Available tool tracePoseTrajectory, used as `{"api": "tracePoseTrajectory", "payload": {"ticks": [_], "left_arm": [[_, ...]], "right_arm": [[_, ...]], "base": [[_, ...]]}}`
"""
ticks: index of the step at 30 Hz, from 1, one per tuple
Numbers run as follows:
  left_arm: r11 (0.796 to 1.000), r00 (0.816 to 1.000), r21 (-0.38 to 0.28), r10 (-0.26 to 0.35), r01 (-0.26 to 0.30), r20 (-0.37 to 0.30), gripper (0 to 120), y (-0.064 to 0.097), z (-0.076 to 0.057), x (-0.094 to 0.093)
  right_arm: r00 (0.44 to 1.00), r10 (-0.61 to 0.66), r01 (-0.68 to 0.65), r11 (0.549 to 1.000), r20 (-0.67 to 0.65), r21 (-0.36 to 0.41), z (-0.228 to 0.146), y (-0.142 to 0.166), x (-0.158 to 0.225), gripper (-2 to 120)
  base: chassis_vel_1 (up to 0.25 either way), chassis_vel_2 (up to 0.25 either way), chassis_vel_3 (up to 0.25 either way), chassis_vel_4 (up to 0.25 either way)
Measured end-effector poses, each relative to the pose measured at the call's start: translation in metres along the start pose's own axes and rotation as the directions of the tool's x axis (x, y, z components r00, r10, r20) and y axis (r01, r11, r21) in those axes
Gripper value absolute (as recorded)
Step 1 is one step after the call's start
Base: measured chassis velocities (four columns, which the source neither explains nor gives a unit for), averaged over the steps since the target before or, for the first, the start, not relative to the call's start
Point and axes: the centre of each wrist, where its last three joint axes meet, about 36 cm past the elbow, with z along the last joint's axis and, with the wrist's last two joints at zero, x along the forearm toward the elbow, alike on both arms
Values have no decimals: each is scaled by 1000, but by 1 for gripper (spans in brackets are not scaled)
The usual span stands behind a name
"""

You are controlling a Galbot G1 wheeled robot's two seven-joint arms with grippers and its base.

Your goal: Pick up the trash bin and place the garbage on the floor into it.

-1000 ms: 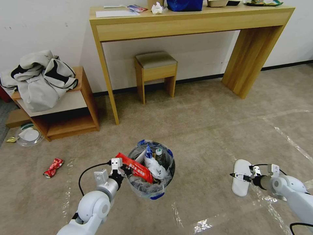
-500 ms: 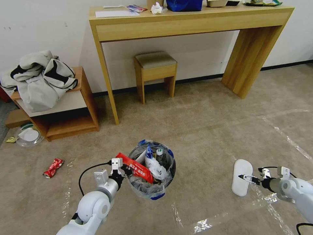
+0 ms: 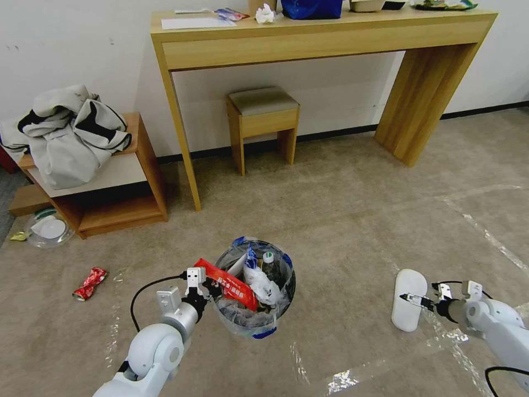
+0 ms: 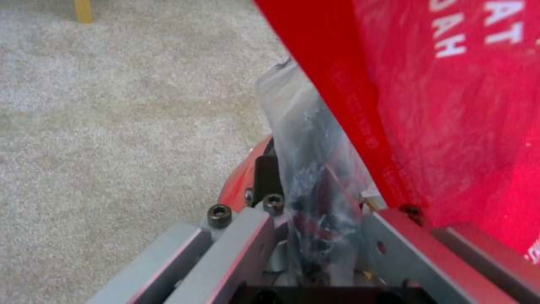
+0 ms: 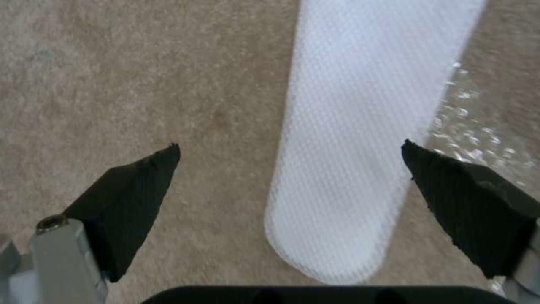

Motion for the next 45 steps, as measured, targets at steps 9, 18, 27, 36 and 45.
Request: {"api": "tracePoseTrajectory", "payload": {"ticks": [9, 18, 27, 36, 45], "left_arm": [[1000, 1000, 3, -3, 3, -4, 1, 1, 4, 1], [1000, 1000, 8, 2, -2, 6, 1, 1, 0, -1], [1000, 1000, 16, 6, -6, -1, 1, 2, 5, -5], [1000, 1000, 19, 7, -7, -5, 1, 5, 6, -7], [1000, 1000, 21, 7, -7, -4, 1, 7, 4, -7]], "right_arm": [[1000, 13, -12, 1000, -21, 25, -10, 18, -30, 100], [998, 49, -48, 998, -38, 28, -8, 17, -44, 100], [996, 85, -85, 996, -35, -8, -6, 0, -42, 100], [995, 99, -99, 995, -32, -26, -4, -4, -44, 100], [994, 102, -104, 994, -38, -41, 3, -2, -50, 100]], "base": [[0, 0, 0, 0], [0, 0, 0, 0], [0, 0, 0, 0], [0, 0, 0, 0], [0, 0, 0, 0]]}}
